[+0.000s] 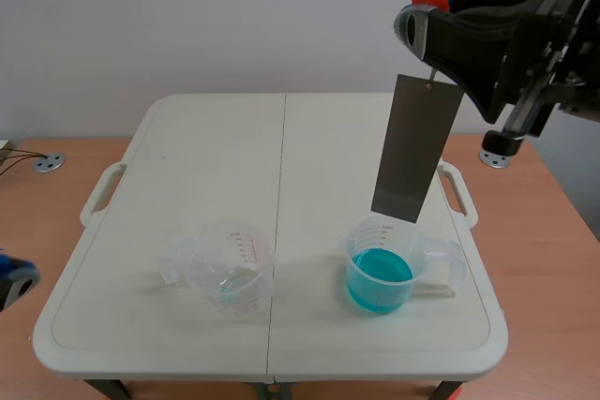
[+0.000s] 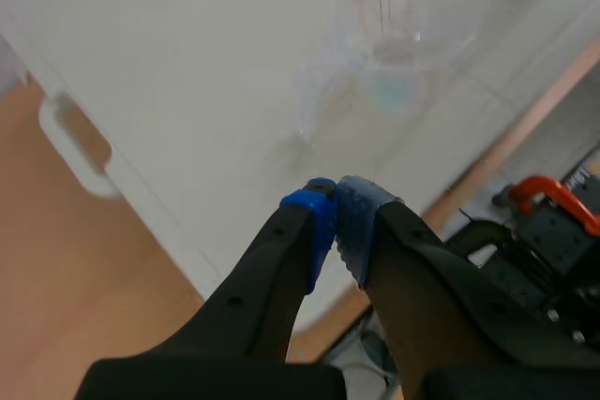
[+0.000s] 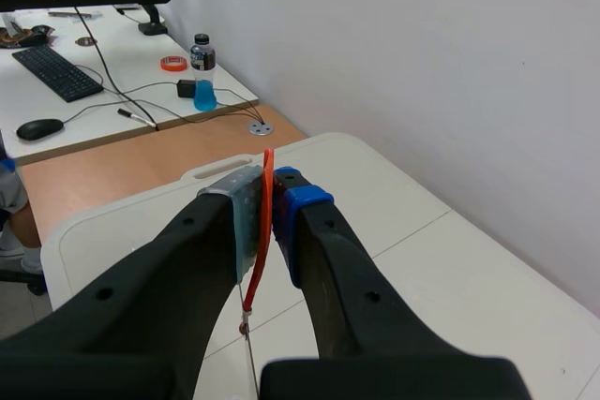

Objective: Hold the metal plate by the orange handle, dip it into the blue solution, take it out and point at it, then put the plate back in the beaker on the left.
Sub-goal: 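Point at the plate with the left hand, then lower the plate into the blue solution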

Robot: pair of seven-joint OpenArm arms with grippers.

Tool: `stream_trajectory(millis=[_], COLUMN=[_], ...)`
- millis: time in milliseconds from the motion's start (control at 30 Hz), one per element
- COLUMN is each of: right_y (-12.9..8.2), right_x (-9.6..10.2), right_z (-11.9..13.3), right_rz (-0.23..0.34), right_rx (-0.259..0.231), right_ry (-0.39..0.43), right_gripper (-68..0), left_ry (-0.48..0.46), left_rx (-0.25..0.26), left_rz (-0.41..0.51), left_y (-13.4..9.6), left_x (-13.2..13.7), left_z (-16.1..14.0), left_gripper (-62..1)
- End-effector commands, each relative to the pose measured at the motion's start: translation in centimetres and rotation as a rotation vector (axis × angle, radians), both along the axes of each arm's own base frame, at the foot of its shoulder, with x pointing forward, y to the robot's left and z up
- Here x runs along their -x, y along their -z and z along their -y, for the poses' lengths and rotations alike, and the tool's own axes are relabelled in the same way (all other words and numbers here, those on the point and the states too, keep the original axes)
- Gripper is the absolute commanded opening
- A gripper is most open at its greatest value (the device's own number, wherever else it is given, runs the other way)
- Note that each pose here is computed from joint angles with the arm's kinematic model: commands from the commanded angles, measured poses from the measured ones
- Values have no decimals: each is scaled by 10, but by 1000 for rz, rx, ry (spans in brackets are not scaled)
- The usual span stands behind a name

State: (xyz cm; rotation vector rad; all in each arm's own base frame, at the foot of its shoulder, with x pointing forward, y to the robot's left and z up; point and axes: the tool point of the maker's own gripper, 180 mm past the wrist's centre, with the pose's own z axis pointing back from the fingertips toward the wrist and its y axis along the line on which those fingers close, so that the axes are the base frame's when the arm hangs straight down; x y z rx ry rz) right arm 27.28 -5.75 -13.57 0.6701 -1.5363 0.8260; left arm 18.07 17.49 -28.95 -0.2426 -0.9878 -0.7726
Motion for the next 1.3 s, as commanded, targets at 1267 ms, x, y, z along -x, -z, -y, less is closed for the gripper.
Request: stream_trajectory(millis=[1267], right_y=[40], right_x=[-12], right_z=[8], right_rz=[-119], right_rx=[-15], right_ry=[24], right_gripper=[-664], left_ry=[-232], left_rx=[30], left_rz=[-646], left_y=[140], left_x=[186], left_z=[-21], left_gripper=[-594])
